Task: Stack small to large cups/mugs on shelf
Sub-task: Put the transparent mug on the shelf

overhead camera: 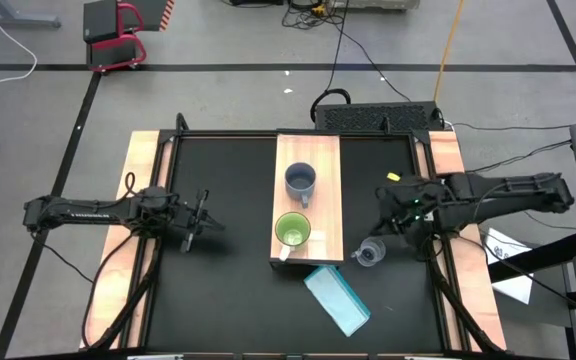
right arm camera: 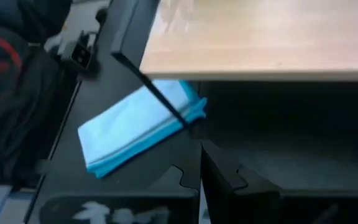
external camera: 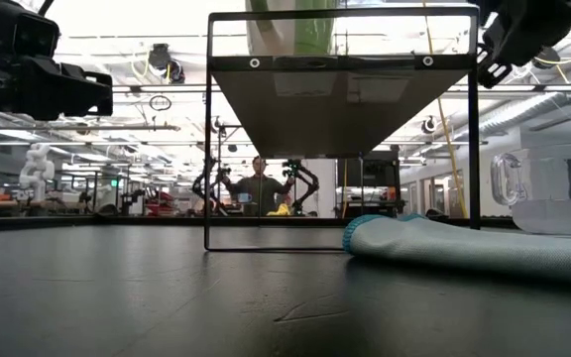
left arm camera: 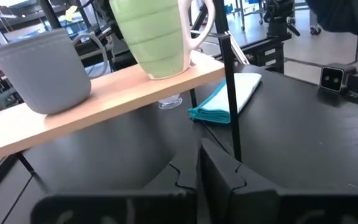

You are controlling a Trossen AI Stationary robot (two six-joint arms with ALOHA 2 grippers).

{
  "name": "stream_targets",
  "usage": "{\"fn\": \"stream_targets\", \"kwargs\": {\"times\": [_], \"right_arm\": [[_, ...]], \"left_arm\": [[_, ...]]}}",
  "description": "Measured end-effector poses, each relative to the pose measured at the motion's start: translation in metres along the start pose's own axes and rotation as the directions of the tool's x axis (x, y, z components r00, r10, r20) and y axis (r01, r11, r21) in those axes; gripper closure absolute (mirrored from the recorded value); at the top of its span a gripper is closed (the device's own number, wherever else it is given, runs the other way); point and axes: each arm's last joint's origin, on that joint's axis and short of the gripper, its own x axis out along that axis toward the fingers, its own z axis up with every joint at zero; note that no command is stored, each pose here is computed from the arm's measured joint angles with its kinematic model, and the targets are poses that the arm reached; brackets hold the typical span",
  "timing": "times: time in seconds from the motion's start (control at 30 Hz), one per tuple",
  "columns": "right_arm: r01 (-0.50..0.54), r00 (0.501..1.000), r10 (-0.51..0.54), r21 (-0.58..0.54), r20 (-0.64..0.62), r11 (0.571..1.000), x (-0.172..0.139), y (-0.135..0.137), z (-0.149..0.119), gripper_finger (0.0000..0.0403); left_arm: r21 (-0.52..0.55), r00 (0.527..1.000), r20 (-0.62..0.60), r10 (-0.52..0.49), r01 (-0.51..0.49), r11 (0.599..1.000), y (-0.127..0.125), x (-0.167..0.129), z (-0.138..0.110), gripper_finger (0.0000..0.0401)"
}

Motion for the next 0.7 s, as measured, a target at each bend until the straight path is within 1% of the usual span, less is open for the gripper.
{"fn": "stream_targets", "kwargs": {"times": [0.1, 0.17, 0.23, 0.3, 0.37, 0.4, 0.47, 0.7], "right_arm": [[0.023, 0.998, -0.019, 0.070, -0.053, 0.997, 0.009, 0.000, 0.000, 0.0403], [0.036, 0.993, -0.024, 0.103, -0.119, 0.994, 0.016, -0.001, -0.003, 0.0403], [0.062, 0.982, -0.040, 0.115, -0.185, 0.991, 0.020, -0.002, -0.007, 0.0403], [0.118, 0.971, -0.090, 0.118, -0.222, 0.986, 0.023, -0.002, -0.010, 0.0403], [0.177, 0.960, -0.148, 0.105, -0.238, 0.979, 0.024, -0.004, -0.011, 0.0403], [0.183, 0.958, -0.154, 0.105, -0.242, 0.977, 0.024, -0.004, -0.012, 0.0403], [0.188, 0.954, -0.155, 0.108, -0.256, 0.976, 0.024, -0.004, -0.013, 0.0403], [0.200, 0.952, -0.148, 0.179, -0.267, 0.963, 0.023, -0.004, -0.014, 0.0403]], "left_arm": [[-0.002, 1.000, -0.005, 0.001, -0.001, 1.000, 0.000, 0.000, 0.000, 0.0376], [-0.002, 1.000, -0.005, 0.002, -0.002, 1.000, 0.000, 0.000, 0.000, 0.0376], [-0.002, 1.000, -0.005, 0.003, -0.003, 1.000, 0.000, 0.000, 0.000, 0.0376], [-0.002, 1.000, -0.006, 0.002, -0.002, 1.000, 0.000, 0.000, 0.000, 0.0375], [-0.003, 1.000, -0.006, 0.003, -0.003, 1.000, 0.000, 0.000, 0.000, 0.0375], [-0.003, 1.000, -0.006, 0.003, -0.003, 1.000, 0.000, 0.000, 0.000, 0.0375], [-0.003, 1.000, -0.006, 0.002, -0.002, 1.000, 0.000, 0.000, 0.000, 0.0375], [-0.005, 1.000, -0.006, 0.002, -0.003, 1.000, 0.000, 0.000, 0.000, 0.0375]]}}
